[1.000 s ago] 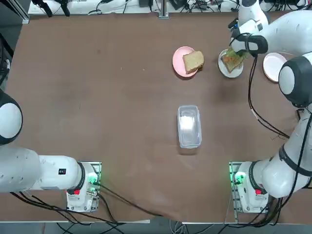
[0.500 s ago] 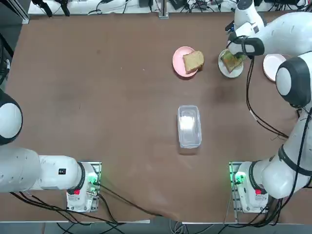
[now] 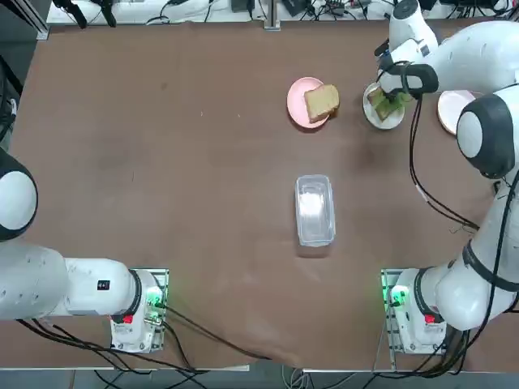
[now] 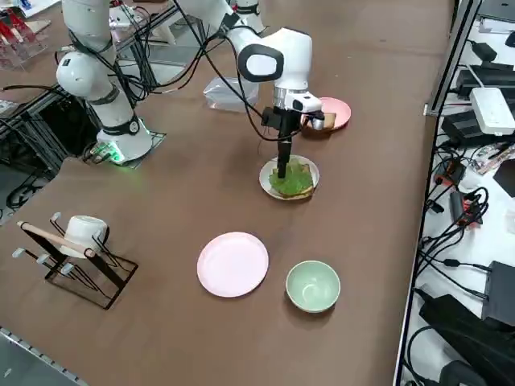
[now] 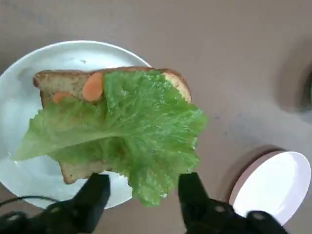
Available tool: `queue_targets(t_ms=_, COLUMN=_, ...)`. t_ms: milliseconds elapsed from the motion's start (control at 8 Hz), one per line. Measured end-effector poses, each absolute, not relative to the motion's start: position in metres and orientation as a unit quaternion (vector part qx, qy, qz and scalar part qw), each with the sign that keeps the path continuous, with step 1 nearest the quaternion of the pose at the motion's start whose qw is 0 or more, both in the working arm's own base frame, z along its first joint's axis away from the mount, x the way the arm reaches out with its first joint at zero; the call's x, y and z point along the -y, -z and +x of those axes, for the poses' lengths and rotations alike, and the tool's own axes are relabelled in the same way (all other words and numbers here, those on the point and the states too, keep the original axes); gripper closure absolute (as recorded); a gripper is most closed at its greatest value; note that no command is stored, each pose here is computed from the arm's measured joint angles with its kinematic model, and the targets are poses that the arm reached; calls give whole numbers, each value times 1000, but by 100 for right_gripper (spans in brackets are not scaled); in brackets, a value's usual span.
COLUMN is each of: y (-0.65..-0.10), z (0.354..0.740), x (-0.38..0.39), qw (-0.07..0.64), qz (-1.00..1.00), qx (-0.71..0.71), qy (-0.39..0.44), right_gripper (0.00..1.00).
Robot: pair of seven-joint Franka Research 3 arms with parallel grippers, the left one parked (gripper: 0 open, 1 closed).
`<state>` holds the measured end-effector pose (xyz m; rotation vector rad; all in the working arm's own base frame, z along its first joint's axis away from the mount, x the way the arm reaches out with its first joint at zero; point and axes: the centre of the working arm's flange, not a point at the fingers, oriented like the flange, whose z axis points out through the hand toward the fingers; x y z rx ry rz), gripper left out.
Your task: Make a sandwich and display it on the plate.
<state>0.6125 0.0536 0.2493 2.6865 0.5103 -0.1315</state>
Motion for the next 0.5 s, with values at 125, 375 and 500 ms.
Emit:
queue_targets(t_ms=125, y=-260, z=617, x=-54, qw=206, qz=961, qx=-178, qy=54, right_gripper=0)
queue_targets(t_ms=375, y=-309, z=637, x=-61, qw=215, qz=962, qx=-161, qy=49, right_gripper=0)
queue_targets(t_ms=500, y=-331, z=646, x=-74, qw=200, qz=968, qx=-151, qy=35, right_gripper=0)
